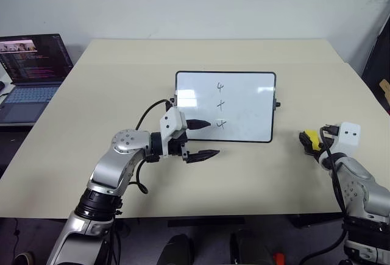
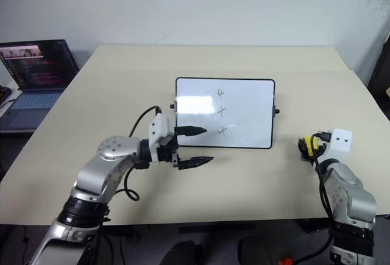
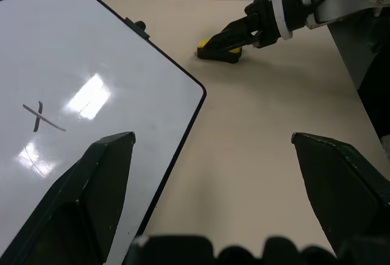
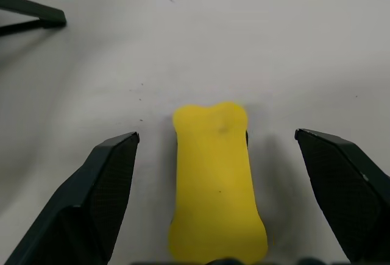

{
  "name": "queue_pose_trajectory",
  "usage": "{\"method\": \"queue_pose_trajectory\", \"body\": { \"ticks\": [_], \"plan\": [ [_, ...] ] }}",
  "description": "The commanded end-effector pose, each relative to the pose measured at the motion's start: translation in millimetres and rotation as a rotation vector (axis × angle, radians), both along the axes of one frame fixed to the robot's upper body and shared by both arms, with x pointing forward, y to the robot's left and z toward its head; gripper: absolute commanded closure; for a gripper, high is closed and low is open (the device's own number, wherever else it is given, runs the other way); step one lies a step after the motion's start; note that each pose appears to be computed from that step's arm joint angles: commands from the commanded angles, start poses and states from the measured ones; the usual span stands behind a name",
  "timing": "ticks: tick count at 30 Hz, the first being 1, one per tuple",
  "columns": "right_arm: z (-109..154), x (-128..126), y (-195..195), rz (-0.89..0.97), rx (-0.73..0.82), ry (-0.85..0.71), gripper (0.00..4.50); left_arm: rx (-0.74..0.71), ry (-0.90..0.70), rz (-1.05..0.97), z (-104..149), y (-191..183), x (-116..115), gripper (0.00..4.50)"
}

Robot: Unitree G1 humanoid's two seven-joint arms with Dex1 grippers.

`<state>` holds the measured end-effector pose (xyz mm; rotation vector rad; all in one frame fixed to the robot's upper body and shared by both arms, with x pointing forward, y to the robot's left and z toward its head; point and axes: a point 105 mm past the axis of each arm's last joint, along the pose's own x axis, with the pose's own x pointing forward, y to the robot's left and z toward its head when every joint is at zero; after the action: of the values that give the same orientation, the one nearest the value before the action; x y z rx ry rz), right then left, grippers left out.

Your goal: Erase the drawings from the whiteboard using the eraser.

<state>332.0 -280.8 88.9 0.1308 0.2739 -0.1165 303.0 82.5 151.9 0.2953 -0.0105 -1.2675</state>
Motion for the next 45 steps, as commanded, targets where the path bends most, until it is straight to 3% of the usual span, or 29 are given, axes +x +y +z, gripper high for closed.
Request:
{"method": "queue_pose_trajectory", "body": {
  "ticks": [1, 4, 7, 14, 15, 19, 24, 32, 36, 45],
  "plan": [
    [14.3, 5.1, -7.7, -0.010, -0.045, -0.048, 0.03, -0.006, -0.046, -0.008, 9.5, -1.4, -4.5, 0.00],
    [13.5, 7.1, -10.0, -0.014, -0.057, -0.042, 0.03, -0.004, -0.044, -0.008, 9.0, -1.6, -5.8, 0.00],
    [10.8, 6.6, -13.6, -0.026, -0.064, -0.030, 0.63, -0.003, -0.042, -0.007, 8.6, -1.6, -6.9, 0.00],
    [7.1, 7.1, -9.9, -0.023, -0.052, -0.026, 3.13, -0.005, -0.032, 0.003, 6.2, -3.4, -9.7, 0.00],
    [6.7, 7.9, -8.3, -0.021, -0.050, -0.027, 3.30, -0.005, -0.029, 0.005, 5.3, -3.8, -10.2, 0.00],
    [16.4, 9.6, -2.4, -0.010, -0.065, -0.071, 3.33, -0.016, -0.005, 0.073, 3.0, 3.0, -6.2, 0.00],
    [36.8, -2.8, 14.4, 0.068, -0.179, -0.143, 3.33, -0.008, -0.010, 0.308, 1.2, 32.6, 12.2, 0.00],
    [53.1, -23.5, 94.7, 0.337, -0.354, -0.243, 3.33, -0.079, -0.049, 0.586, 11.9, 54.7, 27.4, 0.00],
    [77.7, -7.8, 138.1, 0.477, -0.466, -0.357, 3.33, -0.114, -0.078, 0.655, 24.9, 56.6, 33.9, 0.00],
    [119.0, 47.9, 204.0, 0.614, -0.524, -0.512, 3.33, -0.144, -0.158, 0.747, 53.6, 65.8, 59.6, 0.00]
  ]
}}
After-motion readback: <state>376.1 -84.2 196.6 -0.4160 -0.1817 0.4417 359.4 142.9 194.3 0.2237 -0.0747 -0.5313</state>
